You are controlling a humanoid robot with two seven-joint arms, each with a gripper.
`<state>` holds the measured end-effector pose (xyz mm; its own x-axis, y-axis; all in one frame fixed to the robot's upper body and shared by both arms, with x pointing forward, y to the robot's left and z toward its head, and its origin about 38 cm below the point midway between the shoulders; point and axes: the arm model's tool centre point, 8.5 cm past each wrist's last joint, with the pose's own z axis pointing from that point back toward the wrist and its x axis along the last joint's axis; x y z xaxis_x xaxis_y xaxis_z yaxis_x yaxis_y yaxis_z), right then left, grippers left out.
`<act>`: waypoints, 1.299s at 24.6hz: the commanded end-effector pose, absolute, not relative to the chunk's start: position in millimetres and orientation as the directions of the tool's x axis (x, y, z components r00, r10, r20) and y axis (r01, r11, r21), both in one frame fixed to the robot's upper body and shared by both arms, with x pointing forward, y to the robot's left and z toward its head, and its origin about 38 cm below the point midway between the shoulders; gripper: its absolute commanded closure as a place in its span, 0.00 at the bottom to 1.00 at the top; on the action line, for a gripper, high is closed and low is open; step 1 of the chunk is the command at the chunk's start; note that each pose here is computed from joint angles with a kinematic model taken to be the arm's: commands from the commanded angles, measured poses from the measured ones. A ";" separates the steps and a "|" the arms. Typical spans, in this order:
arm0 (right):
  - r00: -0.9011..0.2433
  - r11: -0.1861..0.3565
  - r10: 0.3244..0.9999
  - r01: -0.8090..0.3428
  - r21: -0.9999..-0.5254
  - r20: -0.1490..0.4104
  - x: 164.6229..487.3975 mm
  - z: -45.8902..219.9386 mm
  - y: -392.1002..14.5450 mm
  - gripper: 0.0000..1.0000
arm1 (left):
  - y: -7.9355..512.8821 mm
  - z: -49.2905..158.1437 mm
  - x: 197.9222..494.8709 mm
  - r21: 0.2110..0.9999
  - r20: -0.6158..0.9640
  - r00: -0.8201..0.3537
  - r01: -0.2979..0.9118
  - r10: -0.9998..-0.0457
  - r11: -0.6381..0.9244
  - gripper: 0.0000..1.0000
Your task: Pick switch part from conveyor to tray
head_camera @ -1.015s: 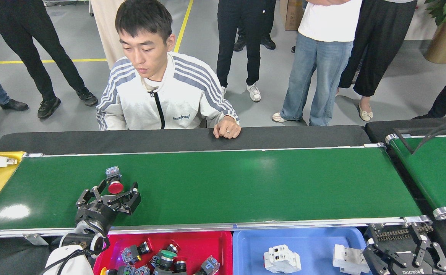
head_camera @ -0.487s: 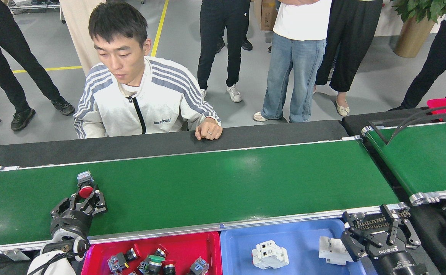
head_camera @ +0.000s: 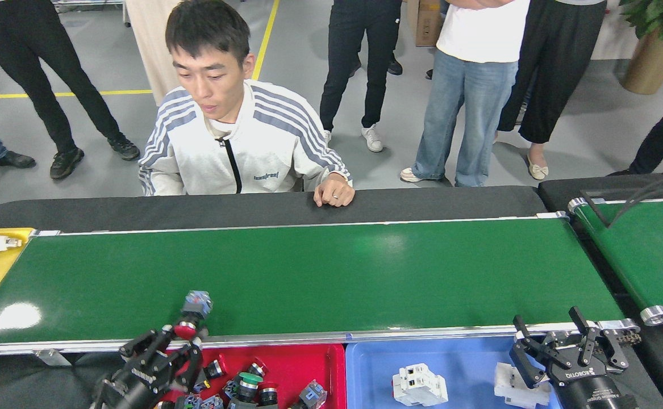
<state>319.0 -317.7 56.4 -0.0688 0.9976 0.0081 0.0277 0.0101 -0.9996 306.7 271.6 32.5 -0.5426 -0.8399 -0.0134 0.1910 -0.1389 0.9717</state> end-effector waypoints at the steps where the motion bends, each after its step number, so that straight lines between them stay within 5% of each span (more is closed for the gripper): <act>1: -0.062 0.012 0.998 0.051 -0.999 0.009 321.2 63.9 -320.6 0.01 | 268.2 39.2 306.5 0.977 -0.017 -0.568 0.167 -0.823 -0.135 0.00; 5: -0.056 0.042 0.998 0.064 -0.997 0.038 319.3 66.2 -321.2 0.01 | 277.2 34.0 297.3 0.978 0.008 -0.529 0.182 -0.849 -0.105 0.00; 11: -0.014 0.040 0.999 0.074 -0.996 0.039 312.2 69.8 -320.0 0.02 | 373.2 40.5 272.0 0.984 0.005 -0.195 0.178 -0.981 -0.031 0.00; 18: -0.021 0.037 0.999 0.050 -0.998 0.036 304.0 62.6 -316.7 0.02 | 423.9 34.4 247.0 0.978 -0.015 0.071 0.208 -0.997 0.000 0.00; 28: 0.000 0.007 1.000 0.006 -1.000 0.007 303.9 53.7 -304.1 0.02 | 427.4 40.5 254.0 0.980 -0.039 0.100 0.196 -0.994 -0.019 0.00; 32: 0.003 0.004 1.000 0.007 -1.000 0.004 304.5 54.3 -304.7 0.02 | 423.4 49.8 255.3 0.996 -0.055 0.064 0.069 -0.996 -0.051 0.00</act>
